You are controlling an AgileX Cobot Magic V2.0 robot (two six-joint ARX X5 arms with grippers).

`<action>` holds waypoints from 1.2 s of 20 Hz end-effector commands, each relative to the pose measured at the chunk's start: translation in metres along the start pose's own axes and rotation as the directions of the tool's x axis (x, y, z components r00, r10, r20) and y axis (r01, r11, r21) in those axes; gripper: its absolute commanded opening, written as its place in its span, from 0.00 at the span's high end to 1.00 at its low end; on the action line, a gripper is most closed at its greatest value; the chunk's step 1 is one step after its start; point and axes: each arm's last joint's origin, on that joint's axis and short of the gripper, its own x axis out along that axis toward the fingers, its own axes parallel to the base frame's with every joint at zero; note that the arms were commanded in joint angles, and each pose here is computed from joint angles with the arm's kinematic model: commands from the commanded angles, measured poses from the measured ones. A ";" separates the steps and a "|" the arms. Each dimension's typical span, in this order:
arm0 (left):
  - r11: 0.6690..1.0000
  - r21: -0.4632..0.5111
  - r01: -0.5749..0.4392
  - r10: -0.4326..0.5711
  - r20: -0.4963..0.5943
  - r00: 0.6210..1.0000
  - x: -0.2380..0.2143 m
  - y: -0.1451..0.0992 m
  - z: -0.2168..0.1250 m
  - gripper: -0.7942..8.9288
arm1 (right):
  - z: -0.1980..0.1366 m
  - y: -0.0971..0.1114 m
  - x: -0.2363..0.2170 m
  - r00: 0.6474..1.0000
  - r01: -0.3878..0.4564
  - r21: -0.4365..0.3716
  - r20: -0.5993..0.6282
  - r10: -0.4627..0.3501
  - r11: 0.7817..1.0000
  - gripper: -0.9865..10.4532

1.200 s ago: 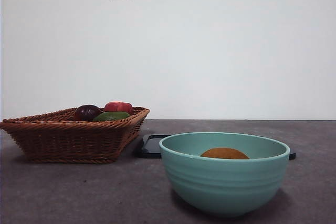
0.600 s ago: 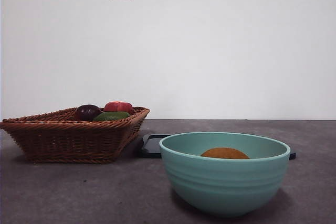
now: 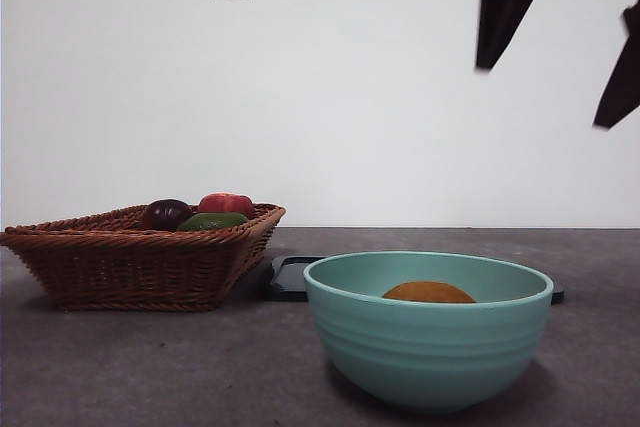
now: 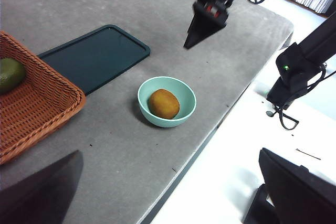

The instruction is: Pick up the wifruite, put it on the bowl, pick up the plate, put it on desk

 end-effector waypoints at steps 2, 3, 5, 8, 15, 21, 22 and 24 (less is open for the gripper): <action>1.000 0.005 0.010 -0.010 0.023 1.000 -0.003 0.000 0.003 0.29 | 0.008 0.011 0.022 0.997 0.054 -0.027 -0.057 -0.055 0.998 0.35; 1.000 0.005 0.010 -0.010 0.023 1.000 -0.003 0.000 0.003 0.29 | 0.010 0.013 0.030 0.994 0.071 -0.034 -0.080 -0.074 0.997 0.35; 1.000 0.005 0.010 -0.010 0.023 1.000 -0.003 0.000 0.003 0.29 | 0.012 0.016 0.045 0.987 0.097 -0.039 -0.125 -0.101 0.995 0.35; 1.000 0.005 0.010 -0.010 0.023 1.000 -0.003 0.000 0.003 0.29 | 0.015 0.017 0.067 0.971 0.136 -0.048 -0.193 -0.142 0.990 0.35; 1.000 0.005 0.010 -0.010 0.022 1.000 -0.003 0.000 0.003 0.29 | 0.019 0.011 0.110 0.926 0.207 -0.051 -0.313 -0.213 0.977 0.42; 1.000 0.005 0.010 -0.010 0.022 1.000 -0.003 0.000 0.003 0.29 | 0.023 0.010 0.127 0.926 0.206 -0.025 -0.319 -0.203 0.978 0.60; 1.000 0.005 0.010 -0.010 0.022 1.000 -0.003 0.000 0.003 0.29 | 0.023 0.010 0.127 0.927 0.205 -0.025 -0.316 -0.202 0.978 0.69; 1.000 0.005 0.010 -0.010 0.022 1.000 -0.003 0.000 0.003 0.29 | 0.023 0.010 0.127 0.927 0.205 -0.024 -0.316 -0.202 0.978 0.79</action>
